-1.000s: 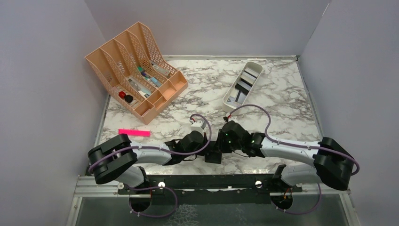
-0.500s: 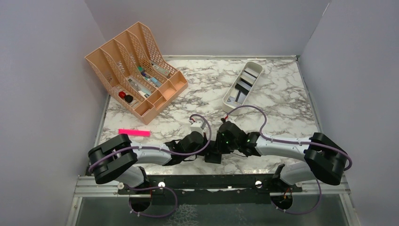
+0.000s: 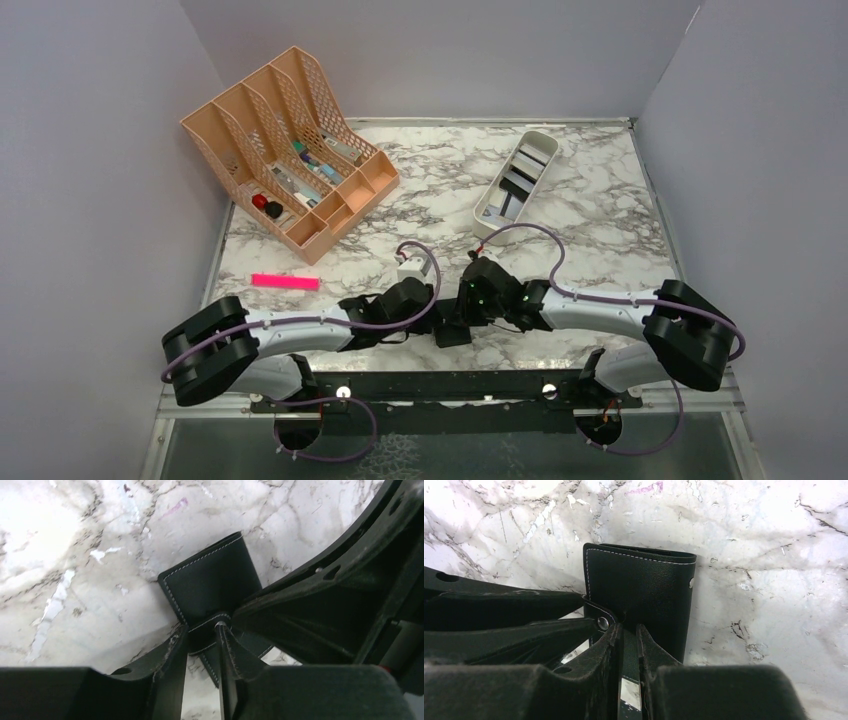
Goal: Put the credit cards into the card holder
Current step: Close the card holder at the center of the board.
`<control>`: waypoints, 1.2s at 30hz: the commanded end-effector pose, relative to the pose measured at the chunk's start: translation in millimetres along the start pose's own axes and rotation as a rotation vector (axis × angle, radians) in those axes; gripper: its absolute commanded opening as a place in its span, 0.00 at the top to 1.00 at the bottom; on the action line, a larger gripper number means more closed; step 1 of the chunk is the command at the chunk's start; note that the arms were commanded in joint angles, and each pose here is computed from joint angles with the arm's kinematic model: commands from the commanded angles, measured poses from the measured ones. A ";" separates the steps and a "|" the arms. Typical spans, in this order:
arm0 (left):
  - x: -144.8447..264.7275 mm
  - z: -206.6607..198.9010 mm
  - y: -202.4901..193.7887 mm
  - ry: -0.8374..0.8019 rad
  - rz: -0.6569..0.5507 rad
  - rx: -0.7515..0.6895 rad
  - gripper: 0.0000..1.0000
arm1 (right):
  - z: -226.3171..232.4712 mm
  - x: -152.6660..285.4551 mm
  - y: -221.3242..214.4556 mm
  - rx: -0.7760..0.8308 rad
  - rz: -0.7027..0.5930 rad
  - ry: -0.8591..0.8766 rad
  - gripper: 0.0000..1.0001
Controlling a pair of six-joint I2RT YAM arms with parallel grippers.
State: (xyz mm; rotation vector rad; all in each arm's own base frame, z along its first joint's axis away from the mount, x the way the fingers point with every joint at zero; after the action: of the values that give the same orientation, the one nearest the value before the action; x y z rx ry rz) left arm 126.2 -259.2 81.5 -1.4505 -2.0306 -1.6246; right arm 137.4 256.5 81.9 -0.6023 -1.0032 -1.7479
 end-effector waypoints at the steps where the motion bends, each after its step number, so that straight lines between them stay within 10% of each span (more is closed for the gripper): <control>1: 15.6 7.7 0.9 0.066 0.036 -0.009 0.67 | -8.7 -2.5 -2.2 0.007 -0.002 -0.032 0.80; 36: -0.4 8.8 -8.1 -0.017 0.077 -0.060 0.79 | 7.6 8.9 7.0 0.035 -0.012 0.012 0.79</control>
State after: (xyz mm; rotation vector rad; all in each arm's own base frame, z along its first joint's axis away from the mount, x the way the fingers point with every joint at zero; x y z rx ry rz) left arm 121.2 -252.8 79.9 -1.5680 -1.9405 -1.6295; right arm 137.6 256.3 82.9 -0.5992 -1.0099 -1.7427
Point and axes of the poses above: each gripper's point midway between its finger pads, its own x axis back along the fingers, its own z axis along the line the jaws close on, y = z × x, the point moved 6 cm from there along x, back along the fingers, and after that the axes turned 8 degrees about -x, right-handed, at the moved point
